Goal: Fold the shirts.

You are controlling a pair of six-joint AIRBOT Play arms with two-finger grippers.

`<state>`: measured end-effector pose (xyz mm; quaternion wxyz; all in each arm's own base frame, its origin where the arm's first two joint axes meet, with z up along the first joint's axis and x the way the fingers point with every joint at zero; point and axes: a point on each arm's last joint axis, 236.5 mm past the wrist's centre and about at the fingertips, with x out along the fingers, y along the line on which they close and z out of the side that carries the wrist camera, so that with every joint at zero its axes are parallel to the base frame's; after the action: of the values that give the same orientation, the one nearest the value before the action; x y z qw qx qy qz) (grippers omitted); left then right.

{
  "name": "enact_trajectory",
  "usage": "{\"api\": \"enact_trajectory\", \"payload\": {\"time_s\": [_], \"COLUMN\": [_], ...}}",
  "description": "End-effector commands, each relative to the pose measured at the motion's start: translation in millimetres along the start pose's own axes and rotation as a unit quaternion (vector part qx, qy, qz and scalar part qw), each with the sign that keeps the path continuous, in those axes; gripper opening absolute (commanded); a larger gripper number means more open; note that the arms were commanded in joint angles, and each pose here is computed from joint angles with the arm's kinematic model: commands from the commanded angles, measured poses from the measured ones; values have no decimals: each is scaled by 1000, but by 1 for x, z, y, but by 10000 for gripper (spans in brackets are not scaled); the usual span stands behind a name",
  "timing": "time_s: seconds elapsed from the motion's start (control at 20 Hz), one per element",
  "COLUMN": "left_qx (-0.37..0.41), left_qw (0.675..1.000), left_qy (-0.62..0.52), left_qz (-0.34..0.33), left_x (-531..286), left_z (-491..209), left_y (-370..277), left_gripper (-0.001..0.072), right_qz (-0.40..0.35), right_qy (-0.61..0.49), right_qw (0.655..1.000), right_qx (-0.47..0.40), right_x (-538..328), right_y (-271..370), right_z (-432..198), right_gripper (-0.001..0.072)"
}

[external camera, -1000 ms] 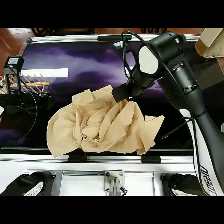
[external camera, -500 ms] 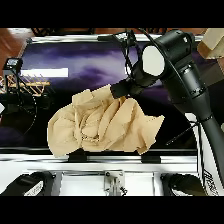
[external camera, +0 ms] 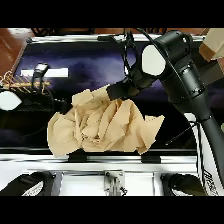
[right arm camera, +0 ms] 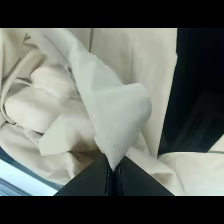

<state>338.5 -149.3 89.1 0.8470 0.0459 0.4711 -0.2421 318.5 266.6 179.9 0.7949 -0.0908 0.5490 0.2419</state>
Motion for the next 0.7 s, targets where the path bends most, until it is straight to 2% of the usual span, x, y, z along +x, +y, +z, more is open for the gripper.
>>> {"api": "enact_trajectory", "payload": {"time_s": [0.0, 0.2, 0.4, 0.65], "left_qx": [77, 97, 145, 135], "left_qw": [996, 992, 987, 989], "left_qy": [5, 33, 19, 0], "left_qz": [-47, -75, -64, -57], "left_x": [42, 81, 96, 120], "left_z": [6, -3, 6, 15], "left_y": [-21, -23, -15, -7], "left_gripper": [678, 678, 674, 659], "right_qz": [11, 9, 9, 13], "right_qy": [25, 33, 33, 34], "right_qw": [1000, 999, 999, 999], "right_qx": [-4, -4, -4, -4], "right_x": [-1, -1, -1, -1], "right_y": [5, 4, 4, 6], "right_z": [-12, -16, -16, -16], "right_gripper": [73, 73, 73, 74]}}
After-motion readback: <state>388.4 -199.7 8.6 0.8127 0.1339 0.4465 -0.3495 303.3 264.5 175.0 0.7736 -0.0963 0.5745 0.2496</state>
